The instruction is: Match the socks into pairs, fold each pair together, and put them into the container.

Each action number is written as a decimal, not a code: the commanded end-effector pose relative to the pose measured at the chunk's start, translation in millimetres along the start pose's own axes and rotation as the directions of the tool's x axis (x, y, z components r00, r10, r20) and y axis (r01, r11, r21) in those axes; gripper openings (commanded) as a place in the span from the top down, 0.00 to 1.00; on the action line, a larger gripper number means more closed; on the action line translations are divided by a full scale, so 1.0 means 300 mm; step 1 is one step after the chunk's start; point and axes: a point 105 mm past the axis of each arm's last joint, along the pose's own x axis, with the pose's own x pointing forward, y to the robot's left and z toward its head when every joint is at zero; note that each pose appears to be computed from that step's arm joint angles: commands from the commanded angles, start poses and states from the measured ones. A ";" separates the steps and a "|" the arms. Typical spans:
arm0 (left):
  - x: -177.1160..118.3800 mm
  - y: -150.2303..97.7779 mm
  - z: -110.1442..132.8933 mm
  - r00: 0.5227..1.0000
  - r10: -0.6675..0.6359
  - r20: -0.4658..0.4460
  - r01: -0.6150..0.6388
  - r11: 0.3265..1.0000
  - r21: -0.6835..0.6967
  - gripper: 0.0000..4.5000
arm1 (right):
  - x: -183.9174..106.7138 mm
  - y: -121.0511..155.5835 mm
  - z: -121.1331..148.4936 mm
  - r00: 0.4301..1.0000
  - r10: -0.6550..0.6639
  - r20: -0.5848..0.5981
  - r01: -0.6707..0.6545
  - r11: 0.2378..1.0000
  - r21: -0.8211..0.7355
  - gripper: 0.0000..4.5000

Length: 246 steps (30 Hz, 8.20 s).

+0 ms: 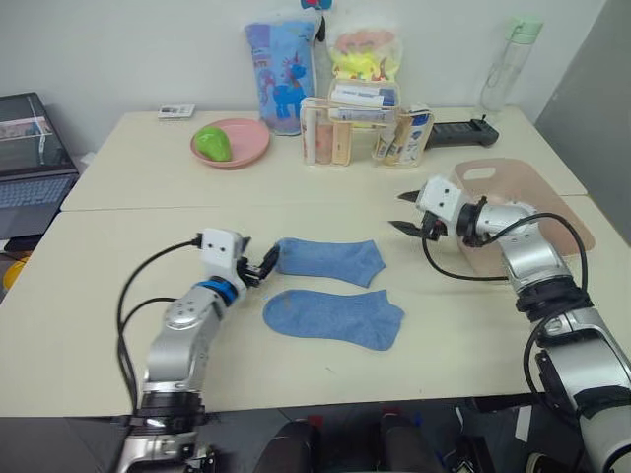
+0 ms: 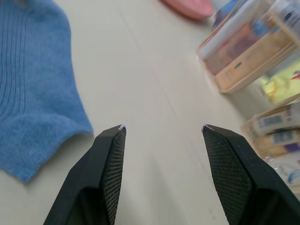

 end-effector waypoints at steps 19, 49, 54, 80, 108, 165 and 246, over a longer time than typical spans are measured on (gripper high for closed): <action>0.023 -0.073 -0.052 0.829 -0.499 -0.252 0.530 0.559 0.638 0.00 | 0.049 0.308 -0.003 0.949 0.303 -0.083 -0.298 0.952 0.071 0.37; 0.074 -0.067 -0.033 0.836 -0.499 -0.226 0.524 0.608 0.597 1.00 | 0.062 0.251 0.022 0.960 0.280 -0.027 -0.278 0.959 0.048 0.99; 0.077 -0.053 0.021 0.860 -0.486 -0.154 0.476 0.656 0.586 1.00 | 0.050 0.224 0.061 0.969 0.247 0.015 -0.248 0.966 0.078 0.99; -0.292 -0.208 0.147 0.406 -0.827 -0.389 0.876 0.474 -0.091 1.00 | -0.277 0.520 0.285 0.738 0.604 0.301 -0.647 0.506 0.571 0.99; -0.067 -0.190 0.025 0.479 -0.733 -0.484 0.848 0.529 0.039 1.00 | -0.119 0.360 0.023 0.925 0.380 -0.013 -0.284 0.712 0.642 0.99; -0.203 -0.124 -0.034 0.527 -0.719 -0.454 0.806 0.592 -0.004 0.51 | -0.203 0.433 0.012 0.927 0.374 -0.026 -0.266 0.706 0.656 0.63; -0.163 -0.116 -0.026 0.591 -0.682 -0.431 0.714 0.691 -0.114 0.51 | -0.194 0.457 0.002 0.922 0.387 -0.034 -0.277 0.716 0.641 0.63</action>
